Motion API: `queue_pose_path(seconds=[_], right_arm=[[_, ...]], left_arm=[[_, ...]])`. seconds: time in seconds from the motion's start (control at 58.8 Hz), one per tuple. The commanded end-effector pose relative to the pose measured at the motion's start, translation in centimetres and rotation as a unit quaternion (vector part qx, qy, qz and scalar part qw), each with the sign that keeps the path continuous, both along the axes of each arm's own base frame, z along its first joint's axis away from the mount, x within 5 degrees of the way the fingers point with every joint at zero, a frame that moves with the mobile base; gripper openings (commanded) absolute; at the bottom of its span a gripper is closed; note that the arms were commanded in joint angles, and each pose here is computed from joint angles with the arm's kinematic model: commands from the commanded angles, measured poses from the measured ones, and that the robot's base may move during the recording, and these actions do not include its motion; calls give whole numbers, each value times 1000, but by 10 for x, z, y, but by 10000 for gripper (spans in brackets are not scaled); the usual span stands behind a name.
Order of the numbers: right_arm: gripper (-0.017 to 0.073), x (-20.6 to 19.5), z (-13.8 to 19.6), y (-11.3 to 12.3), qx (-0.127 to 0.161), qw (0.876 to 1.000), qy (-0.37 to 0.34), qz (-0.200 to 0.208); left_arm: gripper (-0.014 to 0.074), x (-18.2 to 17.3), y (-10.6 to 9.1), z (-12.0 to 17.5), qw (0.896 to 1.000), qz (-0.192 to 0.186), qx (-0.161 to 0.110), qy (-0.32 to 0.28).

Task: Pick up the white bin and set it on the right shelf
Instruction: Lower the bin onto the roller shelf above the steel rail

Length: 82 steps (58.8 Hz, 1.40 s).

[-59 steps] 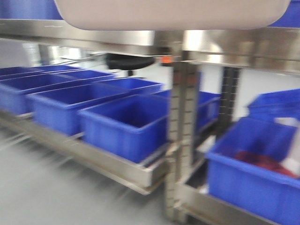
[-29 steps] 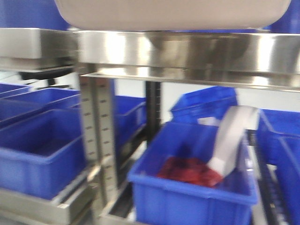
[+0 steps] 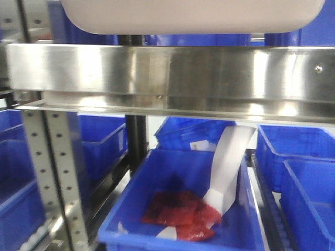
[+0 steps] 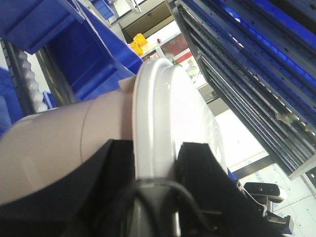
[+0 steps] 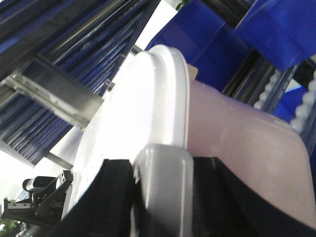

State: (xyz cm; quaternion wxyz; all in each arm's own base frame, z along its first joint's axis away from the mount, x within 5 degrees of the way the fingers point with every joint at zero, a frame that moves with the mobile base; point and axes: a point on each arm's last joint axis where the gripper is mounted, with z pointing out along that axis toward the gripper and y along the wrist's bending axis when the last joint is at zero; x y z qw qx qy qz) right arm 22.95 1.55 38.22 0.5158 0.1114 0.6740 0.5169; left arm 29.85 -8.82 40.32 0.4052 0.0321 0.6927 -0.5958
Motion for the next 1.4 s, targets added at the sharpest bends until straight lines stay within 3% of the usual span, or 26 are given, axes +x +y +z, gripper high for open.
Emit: queue_pose_path(seconds=[0.0, 1.379], right_arm=[[66, -29, 34, 26, 44, 984, -93, 147], [66, -25, 33, 23, 42, 988, -86, 122]], left_arm=[[-126, -46, -26, 26, 979, -193, -21, -64], [-126, -46, -26, 26, 979, -193, -21, -64]])
